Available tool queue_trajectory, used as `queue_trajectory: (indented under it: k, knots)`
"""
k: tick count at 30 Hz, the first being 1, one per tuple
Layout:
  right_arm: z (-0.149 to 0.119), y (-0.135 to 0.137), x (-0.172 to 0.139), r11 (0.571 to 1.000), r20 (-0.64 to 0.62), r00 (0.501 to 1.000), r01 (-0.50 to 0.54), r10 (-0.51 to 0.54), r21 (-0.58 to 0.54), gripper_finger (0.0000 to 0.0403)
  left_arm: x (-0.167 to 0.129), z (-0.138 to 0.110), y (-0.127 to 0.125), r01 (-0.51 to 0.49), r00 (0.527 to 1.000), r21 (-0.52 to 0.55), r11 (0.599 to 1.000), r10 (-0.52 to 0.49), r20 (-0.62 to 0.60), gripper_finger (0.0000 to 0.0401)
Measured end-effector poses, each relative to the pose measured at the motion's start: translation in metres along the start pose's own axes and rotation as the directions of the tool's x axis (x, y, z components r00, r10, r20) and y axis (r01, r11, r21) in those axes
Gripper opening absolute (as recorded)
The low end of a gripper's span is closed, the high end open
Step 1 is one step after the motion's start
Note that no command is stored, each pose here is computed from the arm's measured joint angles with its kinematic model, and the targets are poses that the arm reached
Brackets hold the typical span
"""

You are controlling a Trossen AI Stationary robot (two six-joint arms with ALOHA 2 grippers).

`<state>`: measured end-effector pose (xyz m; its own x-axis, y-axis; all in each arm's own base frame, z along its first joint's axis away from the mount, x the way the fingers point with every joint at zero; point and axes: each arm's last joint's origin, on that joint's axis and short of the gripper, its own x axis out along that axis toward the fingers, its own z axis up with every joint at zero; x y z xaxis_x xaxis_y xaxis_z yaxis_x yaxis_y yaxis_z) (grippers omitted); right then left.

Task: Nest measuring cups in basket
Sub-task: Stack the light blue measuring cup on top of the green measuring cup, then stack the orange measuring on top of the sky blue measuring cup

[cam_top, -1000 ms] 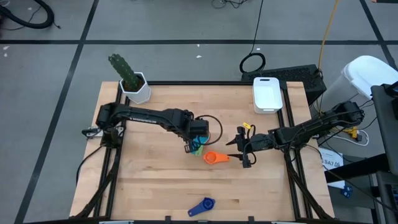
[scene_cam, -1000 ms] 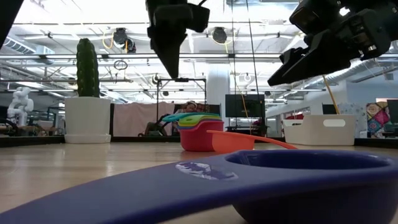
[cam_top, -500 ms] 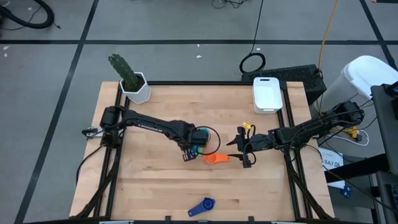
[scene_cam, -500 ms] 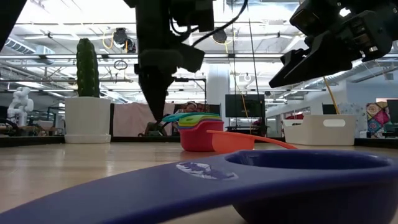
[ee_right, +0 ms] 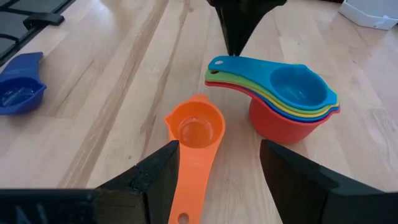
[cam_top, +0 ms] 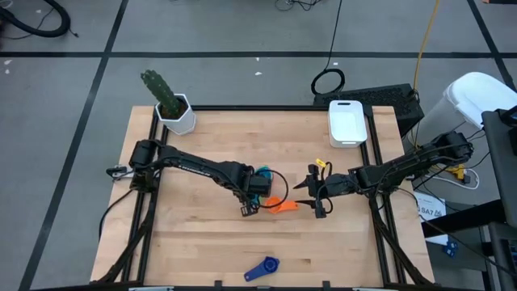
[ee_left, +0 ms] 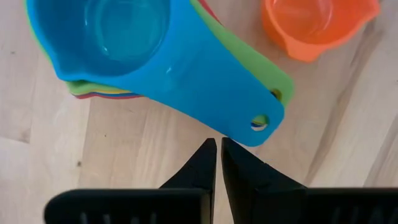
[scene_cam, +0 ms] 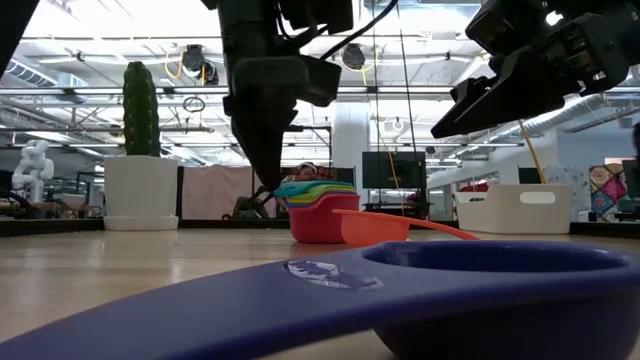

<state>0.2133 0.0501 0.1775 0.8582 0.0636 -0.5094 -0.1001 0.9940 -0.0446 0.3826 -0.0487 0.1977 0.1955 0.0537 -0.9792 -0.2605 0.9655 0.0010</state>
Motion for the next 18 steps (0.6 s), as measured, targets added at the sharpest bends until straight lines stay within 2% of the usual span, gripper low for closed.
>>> queue_trajectory:
  k: [10,18]
  knots:
    - [0.000,0.000,0.000,1.000,0.000,1.000,0.000,0.000,0.001,0.0215,0.000,0.003,-0.005,0.029,0.999,-0.002,1.000,-0.029,0.043,0.0030]
    - [-0.002,0.000,0.000,1.000,-0.019,1.000,0.001,-0.002,-0.015,0.0215,-0.016,-0.008,-0.003,0.014,1.000,-0.039,0.999,-0.015,-0.021,0.0030]
